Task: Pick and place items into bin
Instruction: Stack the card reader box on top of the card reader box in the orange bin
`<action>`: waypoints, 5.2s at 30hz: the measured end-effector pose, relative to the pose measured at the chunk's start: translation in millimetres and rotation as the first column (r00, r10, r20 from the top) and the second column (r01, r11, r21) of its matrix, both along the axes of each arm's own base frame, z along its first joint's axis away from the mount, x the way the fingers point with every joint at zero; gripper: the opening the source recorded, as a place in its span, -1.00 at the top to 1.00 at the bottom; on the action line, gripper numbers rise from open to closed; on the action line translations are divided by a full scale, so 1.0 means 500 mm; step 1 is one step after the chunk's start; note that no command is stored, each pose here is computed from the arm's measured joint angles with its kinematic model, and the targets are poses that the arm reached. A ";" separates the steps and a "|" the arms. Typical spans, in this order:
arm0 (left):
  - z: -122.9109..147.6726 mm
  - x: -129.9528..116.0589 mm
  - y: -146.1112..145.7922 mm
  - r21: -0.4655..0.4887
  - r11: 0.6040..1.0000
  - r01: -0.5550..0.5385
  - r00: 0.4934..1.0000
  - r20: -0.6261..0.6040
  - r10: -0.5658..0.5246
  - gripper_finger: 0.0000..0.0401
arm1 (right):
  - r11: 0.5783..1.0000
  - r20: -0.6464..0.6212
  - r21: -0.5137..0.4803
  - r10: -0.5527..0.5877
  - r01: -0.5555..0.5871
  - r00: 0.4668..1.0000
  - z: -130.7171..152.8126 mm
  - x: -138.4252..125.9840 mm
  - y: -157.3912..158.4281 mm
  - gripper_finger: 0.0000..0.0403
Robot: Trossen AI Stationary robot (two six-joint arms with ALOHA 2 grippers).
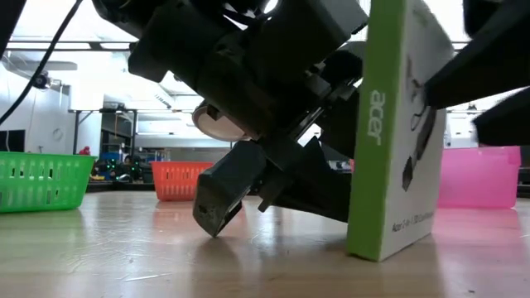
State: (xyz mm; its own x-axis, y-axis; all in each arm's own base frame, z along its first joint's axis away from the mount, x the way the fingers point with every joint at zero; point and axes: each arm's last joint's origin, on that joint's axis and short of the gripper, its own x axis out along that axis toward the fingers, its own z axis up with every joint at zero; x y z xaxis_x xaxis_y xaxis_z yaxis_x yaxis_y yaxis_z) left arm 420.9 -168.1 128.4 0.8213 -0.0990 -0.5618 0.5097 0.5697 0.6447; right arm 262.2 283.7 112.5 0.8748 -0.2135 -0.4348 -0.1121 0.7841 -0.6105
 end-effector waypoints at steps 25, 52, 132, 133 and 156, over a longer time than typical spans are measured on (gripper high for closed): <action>0.000 -0.001 0.002 0.007 1.000 -0.008 1.000 -0.003 0.008 -0.04 | 0.998 0.010 -0.011 0.063 -0.063 0.998 0.064 -0.031 0.012 0.27; -0.001 -0.002 0.003 0.011 1.000 -0.011 1.000 -0.009 0.011 -0.04 | 0.970 -0.218 0.152 0.220 -0.190 0.951 0.175 0.015 -0.106 -0.01; 0.040 -0.012 0.010 0.041 0.997 -0.061 0.998 0.004 0.060 -0.04 | 0.904 -0.447 0.383 0.363 -0.192 0.817 0.197 0.037 -0.159 0.82; 0.050 -0.013 0.011 0.028 0.997 -0.070 0.998 0.013 0.069 -0.04 | 0.900 -0.439 0.390 0.368 -0.195 0.820 0.203 0.031 -0.154 0.82; 0.161 -0.064 -0.010 -0.067 0.949 -0.309 0.940 0.132 0.315 -0.04 | 0.995 -0.033 0.099 -0.002 0.005 0.999 0.289 -0.124 -0.081 0.82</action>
State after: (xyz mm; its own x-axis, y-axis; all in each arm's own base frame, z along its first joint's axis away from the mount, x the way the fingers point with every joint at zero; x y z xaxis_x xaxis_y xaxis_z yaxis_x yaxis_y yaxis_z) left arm 389.0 -173.3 208.7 0.8846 0.1526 -0.4406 0.2087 0.7155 0.6667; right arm 200.0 243.4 256.8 0.8588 -0.1710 -0.4830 -0.1280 0.8411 -0.5255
